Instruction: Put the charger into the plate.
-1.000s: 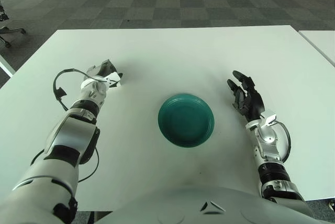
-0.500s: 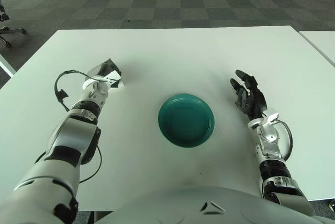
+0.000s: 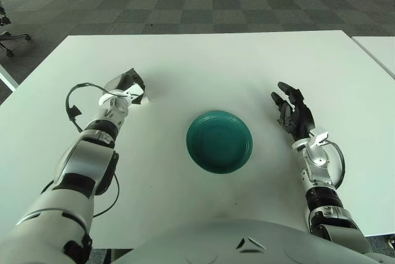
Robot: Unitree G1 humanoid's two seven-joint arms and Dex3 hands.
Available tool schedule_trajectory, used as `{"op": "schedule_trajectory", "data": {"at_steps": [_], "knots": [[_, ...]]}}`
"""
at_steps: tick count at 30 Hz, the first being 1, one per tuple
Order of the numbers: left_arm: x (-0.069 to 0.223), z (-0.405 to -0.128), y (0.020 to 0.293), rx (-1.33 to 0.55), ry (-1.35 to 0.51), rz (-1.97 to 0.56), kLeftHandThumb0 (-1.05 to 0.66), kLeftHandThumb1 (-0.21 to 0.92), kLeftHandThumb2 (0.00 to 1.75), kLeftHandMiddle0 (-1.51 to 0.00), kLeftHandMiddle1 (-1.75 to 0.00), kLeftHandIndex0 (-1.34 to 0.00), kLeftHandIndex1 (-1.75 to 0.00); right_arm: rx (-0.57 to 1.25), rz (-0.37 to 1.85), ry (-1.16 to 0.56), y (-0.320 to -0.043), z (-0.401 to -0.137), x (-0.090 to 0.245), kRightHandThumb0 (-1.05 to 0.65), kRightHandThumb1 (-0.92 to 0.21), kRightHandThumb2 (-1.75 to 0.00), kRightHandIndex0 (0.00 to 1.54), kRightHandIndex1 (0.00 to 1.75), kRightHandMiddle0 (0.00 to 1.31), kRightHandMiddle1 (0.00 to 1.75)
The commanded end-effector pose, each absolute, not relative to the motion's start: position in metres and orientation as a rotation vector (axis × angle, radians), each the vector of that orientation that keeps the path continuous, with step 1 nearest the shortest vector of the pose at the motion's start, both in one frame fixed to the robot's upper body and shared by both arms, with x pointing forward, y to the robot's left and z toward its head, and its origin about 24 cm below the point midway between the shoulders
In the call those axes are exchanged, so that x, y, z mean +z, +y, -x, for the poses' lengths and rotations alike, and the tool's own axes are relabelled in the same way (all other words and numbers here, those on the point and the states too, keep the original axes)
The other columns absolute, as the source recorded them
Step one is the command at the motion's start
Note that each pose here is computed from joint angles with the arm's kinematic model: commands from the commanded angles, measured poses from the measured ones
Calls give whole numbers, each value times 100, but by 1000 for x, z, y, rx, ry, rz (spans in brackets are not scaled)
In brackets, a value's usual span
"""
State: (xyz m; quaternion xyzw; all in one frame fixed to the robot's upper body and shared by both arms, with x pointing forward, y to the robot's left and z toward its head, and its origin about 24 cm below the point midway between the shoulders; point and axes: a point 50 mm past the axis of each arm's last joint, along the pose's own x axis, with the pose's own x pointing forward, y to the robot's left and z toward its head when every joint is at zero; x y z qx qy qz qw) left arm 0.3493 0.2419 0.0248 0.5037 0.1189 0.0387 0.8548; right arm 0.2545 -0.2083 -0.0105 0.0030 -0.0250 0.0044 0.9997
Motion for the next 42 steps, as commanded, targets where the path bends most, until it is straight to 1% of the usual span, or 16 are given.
{"op": "schedule_trajectory", "data": {"at_steps": [1,5,7,9,10,11,12,13,14,16,17,21,24,27,33,42], "knots": [[-4,-329,243,44,343,-1062,-50,26,138,-118,-175,-65,-175,-38,-55,179,-208,-217,-58,-86,-92,-87,38,2,0,68],[-5,-328,244,53,330,-1066,-49,29,135,-113,-175,-63,-175,-39,-59,178,-207,-216,-58,-86,-92,-88,37,2,0,67],[-6,-327,244,51,332,-1070,-46,39,123,-109,-175,-56,-175,-37,-60,177,-207,-216,-58,-87,-92,-89,36,1,0,65],[-6,-327,244,43,338,-1074,-43,55,102,-99,-175,-44,-175,-36,-59,176,-207,-216,-58,-87,-92,-88,35,1,0,62],[-7,-327,244,39,341,-1075,-56,68,90,-90,-175,-38,-171,-36,-59,175,-206,-216,-57,-88,-92,-88,35,0,0,61],[-7,-327,244,28,348,-1077,-61,73,85,-87,-175,-36,-170,-36,-60,173,-206,-216,-57,-88,-92,-88,34,0,0,60],[-8,-326,244,20,354,-1079,-72,80,82,-61,-171,-28,-161,-37,-60,171,-206,-216,-57,-88,-92,-88,34,0,0,60],[-9,-326,244,5,360,-1085,-76,82,81,-52,-170,-25,-158,-39,-61,172,-206,-217,-57,-88,-92,-88,34,0,0,59],[-9,-325,244,-5,364,-1090,-85,86,82,-34,-140,-18,-148,-40,-61,174,-206,-217,-57,-88,-92,-88,35,0,0,59],[-10,-324,245,-24,368,-1100,-96,90,82,-19,-99,-10,-133,-44,-62,183,-207,-219,-58,-88,-92,-88,35,1,0,59],[-7,-325,248,-34,346,-1112,-98,90,82,-17,-93,-9,-130,-47,-61,190,-207,-219,-59,-88,-92,-88,35,1,0,59],[7,-327,257,-58,271,-1164,-103,92,82,-15,-32,-2,-97,-45,-51,201,-209,-218,-60,-88,-92,-88,35,1,0,61],[10,-328,257,-70,263,-1199,-104,92,80,-12,-12,-1,-79,-41,-42,201,-209,-218,-61,-88,-92,-88,35,1,0,61],[13,-329,257,-83,259,-1247,-105,92,75,-6,-4,0,-62,-33,-37,198,-209,-216,-61,-89,-92,-88,35,0,0,61],[17,-331,259,-106,267,-1307,-105,92,61,-1,0,0,-39,-16,-48,189,-208,-215,-61,-89,-92,-86,35,0,0,59],[18,-329,265,-139,306,-1357,-105,92,50,0,0,0,-22,-2,-49,182,-208,-214,-61,-89,-92,-86,34,0,0,57]]}}
